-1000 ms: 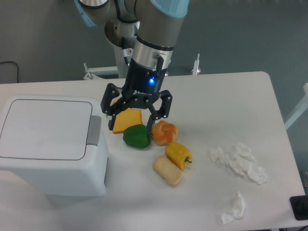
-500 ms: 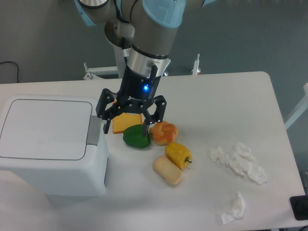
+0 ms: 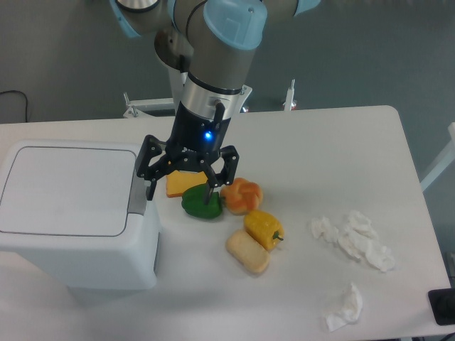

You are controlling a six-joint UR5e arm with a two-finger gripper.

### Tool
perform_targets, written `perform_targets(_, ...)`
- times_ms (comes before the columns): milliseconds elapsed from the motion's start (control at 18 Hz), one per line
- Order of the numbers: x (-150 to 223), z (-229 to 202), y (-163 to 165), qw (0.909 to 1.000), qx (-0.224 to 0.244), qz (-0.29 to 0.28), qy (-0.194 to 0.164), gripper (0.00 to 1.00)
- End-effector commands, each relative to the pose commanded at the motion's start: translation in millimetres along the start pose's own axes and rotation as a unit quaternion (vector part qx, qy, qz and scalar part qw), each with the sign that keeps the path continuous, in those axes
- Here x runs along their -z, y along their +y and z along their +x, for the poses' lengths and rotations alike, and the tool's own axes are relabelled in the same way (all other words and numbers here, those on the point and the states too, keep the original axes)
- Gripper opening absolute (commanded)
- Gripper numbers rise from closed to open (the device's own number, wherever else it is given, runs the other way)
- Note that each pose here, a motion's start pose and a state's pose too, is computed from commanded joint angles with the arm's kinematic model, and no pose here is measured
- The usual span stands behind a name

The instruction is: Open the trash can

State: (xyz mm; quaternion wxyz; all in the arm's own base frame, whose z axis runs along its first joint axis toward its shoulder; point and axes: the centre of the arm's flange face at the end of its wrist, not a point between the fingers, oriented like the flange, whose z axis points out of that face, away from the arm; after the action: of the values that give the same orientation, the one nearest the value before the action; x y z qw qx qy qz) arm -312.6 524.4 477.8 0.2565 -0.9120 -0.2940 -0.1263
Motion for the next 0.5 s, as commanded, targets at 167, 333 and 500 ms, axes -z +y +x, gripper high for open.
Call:
perform_targets(167, -2.8, 0.0, 3.5, 1.0000, 0.001, -0.004, 0.001, 1.00)
perform_targets(333, -3.7, -0.3, 3.4, 1.0000, 0.001, -0.004, 0.002, 1.00)
perform_targets(500, -3.7, -0.3, 3.4, 1.0000, 0.001, -0.004, 0.002, 1.00)
